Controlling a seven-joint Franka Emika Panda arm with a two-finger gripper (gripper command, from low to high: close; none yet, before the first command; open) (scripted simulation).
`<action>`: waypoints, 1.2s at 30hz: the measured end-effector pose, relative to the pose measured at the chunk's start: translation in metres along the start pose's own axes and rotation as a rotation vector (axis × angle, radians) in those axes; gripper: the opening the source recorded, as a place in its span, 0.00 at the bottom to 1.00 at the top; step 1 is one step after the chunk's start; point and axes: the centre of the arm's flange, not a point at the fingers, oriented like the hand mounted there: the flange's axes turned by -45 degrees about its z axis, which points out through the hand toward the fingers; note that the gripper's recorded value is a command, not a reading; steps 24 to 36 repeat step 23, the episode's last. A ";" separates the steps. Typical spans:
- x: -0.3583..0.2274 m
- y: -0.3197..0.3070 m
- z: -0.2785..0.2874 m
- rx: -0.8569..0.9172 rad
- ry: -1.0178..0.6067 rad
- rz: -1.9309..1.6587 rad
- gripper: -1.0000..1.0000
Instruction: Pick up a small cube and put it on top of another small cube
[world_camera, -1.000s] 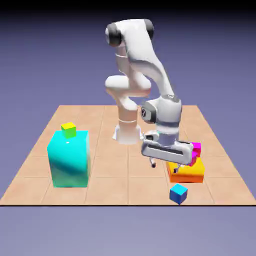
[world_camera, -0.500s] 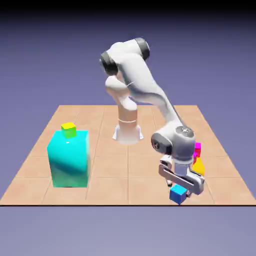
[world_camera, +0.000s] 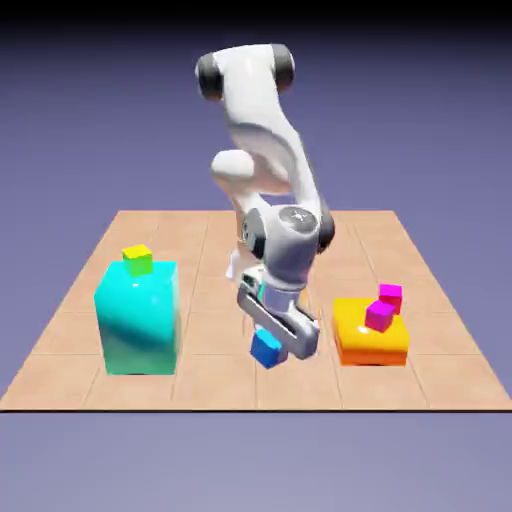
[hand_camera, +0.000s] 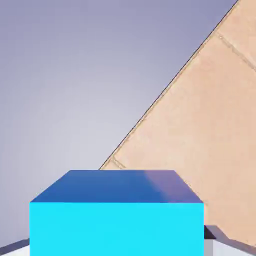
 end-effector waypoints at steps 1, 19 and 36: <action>0.016 0.020 -0.008 -0.009 -0.003 0.022 0.00; 0.098 0.312 -0.069 0.172 -0.148 0.262 0.00; 0.094 0.309 -0.047 0.170 -0.147 0.262 1.00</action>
